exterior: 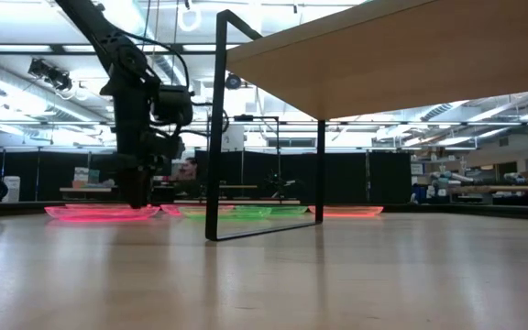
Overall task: Place and stack plates onto a shelf
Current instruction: Stack the bottom transparent pink plate on the left transparent blue plate on the shelf
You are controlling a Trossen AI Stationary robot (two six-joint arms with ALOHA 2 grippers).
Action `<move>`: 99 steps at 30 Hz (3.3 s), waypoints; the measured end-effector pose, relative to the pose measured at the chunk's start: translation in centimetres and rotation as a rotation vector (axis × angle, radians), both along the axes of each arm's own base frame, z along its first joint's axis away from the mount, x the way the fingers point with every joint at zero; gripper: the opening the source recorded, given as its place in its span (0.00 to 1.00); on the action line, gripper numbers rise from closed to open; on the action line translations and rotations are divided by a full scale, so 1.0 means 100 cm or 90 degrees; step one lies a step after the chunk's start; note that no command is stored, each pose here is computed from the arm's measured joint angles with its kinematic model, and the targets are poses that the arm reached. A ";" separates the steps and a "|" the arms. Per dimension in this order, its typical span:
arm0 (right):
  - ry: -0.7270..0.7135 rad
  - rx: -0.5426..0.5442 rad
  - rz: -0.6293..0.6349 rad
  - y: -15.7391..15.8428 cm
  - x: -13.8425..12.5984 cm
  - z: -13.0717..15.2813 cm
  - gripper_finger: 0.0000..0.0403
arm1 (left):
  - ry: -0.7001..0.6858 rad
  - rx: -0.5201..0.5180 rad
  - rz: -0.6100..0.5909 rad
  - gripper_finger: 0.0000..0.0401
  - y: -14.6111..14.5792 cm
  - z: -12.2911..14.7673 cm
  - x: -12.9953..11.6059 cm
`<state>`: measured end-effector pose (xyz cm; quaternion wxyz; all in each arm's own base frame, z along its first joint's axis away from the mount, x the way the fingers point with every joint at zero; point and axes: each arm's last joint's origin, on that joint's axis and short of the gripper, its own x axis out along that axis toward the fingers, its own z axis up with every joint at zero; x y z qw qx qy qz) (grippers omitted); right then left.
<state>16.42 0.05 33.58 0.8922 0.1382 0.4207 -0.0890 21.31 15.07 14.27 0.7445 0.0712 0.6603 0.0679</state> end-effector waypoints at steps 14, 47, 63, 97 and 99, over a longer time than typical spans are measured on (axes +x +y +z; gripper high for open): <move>0.000 0.000 0.000 0.000 0.000 0.000 0.44 | 0.013 -0.040 0.038 0.28 0.011 -0.007 -0.010; 0.000 0.000 0.000 0.000 0.000 0.000 0.44 | 0.000 -0.037 0.075 0.03 0.007 0.003 -0.014; 0.000 -0.004 -0.004 0.000 0.000 0.000 0.44 | -0.059 -0.005 0.123 0.03 0.002 0.030 -0.021; -0.201 -0.180 -0.073 -0.014 0.088 -0.001 0.44 | -0.259 0.026 0.273 0.03 -0.020 0.093 -0.045; -0.193 -0.181 -0.082 -0.018 0.096 -0.007 0.44 | -0.283 0.030 0.288 0.03 -0.018 0.094 -0.043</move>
